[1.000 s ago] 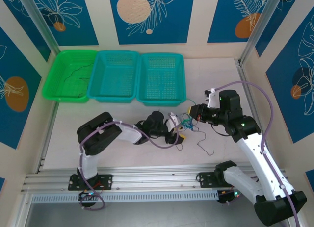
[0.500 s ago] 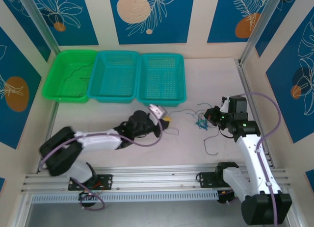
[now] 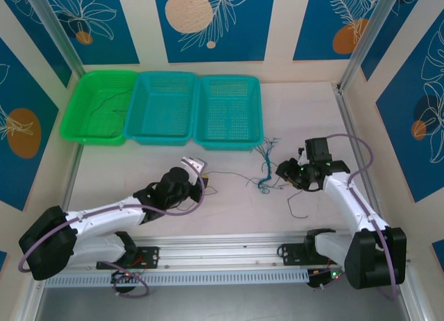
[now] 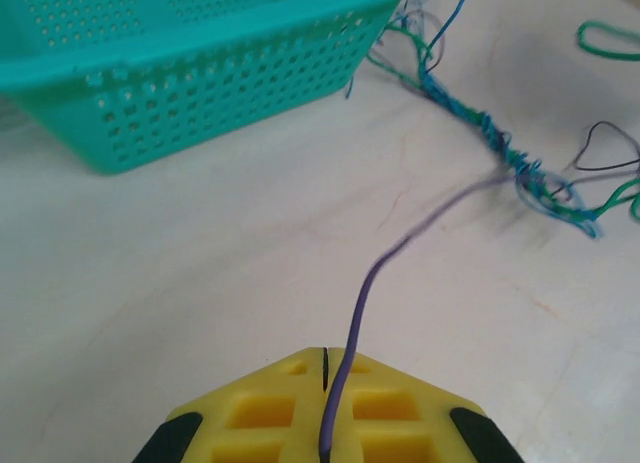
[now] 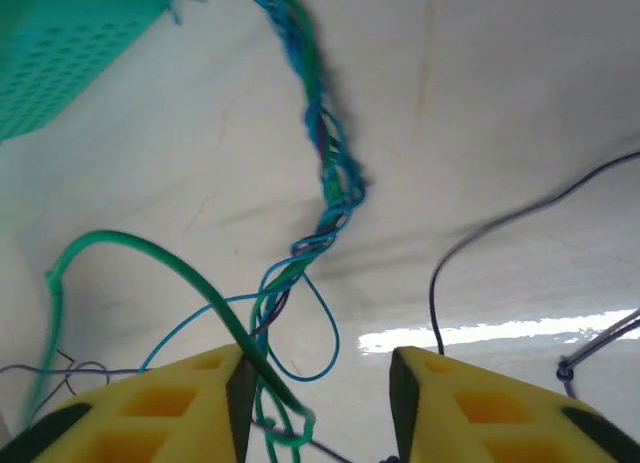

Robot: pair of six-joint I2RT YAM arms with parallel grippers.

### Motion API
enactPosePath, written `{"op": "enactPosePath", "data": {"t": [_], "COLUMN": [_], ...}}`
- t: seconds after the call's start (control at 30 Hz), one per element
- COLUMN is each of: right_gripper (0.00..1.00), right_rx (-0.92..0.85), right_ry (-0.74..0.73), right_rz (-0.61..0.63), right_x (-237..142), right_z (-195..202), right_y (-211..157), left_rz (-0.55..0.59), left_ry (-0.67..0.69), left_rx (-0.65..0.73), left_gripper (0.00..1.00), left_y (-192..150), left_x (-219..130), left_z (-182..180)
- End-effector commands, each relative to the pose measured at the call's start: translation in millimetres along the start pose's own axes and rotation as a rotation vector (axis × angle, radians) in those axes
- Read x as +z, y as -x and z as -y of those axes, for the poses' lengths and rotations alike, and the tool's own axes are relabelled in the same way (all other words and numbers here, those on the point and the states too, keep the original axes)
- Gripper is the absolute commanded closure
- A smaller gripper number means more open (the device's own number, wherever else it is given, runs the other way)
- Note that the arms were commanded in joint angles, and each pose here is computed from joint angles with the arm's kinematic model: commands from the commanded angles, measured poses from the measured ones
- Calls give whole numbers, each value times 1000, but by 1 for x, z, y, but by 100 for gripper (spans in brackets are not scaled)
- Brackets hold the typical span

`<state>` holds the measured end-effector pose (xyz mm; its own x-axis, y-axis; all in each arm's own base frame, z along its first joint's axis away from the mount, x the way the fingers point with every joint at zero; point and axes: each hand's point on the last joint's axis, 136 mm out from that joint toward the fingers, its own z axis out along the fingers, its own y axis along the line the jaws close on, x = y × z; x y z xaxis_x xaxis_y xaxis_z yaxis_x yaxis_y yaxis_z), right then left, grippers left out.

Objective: Untangle the cables

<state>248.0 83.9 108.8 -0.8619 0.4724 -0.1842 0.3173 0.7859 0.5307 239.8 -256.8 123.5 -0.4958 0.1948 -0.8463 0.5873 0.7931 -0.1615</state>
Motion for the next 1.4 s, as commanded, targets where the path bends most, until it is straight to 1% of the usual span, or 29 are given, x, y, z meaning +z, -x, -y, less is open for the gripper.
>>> {"op": "enactPosePath", "data": {"t": [0.0, 0.17, 0.2, 0.27, 0.33, 0.4, 0.5, 0.57, 0.7, 0.83, 0.87, 1.0, 1.03, 1.1, 1.13, 1.2, 1.27, 1.37], "right_gripper": [49, 47, 47, 41, 40, 42, 43, 43, 44, 45, 46, 59, 64, 83, 89, 96, 97, 96], "right_rx": [-74, -156, -188, -220, -191, -158, -113, -97, -105, -105, -104, -105, -107, -105, -103, -85, -45, 33], "right_ry": [-3, 28, 50, 81, 74, 32, -102, -160, -179, -302, -321, -382, -400, -433, -444, -456, -459, -465], "right_rz": [121, 269, 288, 301, 258, 180, 111, 82, 1, -19, -28, -70, -68, -50, -39, -6, 30, 105], "right_x": [-37, -73, -76, -71, -55, -31, 6, 28, 67, 91, 97, 116, 117, 118, 117, 110, 99, 74], "right_z": [-19, -42, -51, -60, -59, -56, -41, -34, -32, -14, -11, -1, 1, 8, 10, 17, 26, 45], "right_y": [17, 20, 19, 18, 17, 14, 12, 11, 9, 14, 15, 13, 14, 18, 19, 26, 35, 55], "left_rz": [-30, -31, -37, -42, -42, -41, -32, -31, -38, -28, -22, -5, -2, 4, 5, 2, 1, 6], "left_ry": [64, 62, 66, 73, 72, 67, 66, 65, 61, 73, 78, 90, 90, 86, 88, 114, 169, 301], "left_rx": [-31, -36, -33, -31, -31, -35, -42, -43, -42, -44, -46, -47, -46, -33, -29, -21, -19, -57], "left_gripper": [100, 100, 100, 100, 100, 100, 100, 100, 100, 100, 100, 100, 100, 100, 100, 100, 100, 100], "left_y": [-13, -16, -18, -20, -20, -20, -18, -18, -20, -21, -20, -18, -18, -17, -17, -18, -19, -24], "left_x": [-2, -5, -6, -7, -8, -10, -13, -15, -18, -25, -27, -35, -37, -41, -43, -48, -56, -75], "left_z": [-14, -15, -16, -18, -18, -17, -18, -18, -18, -21, -22, -26, -26, -26, -27, -32, -42, -69]}}
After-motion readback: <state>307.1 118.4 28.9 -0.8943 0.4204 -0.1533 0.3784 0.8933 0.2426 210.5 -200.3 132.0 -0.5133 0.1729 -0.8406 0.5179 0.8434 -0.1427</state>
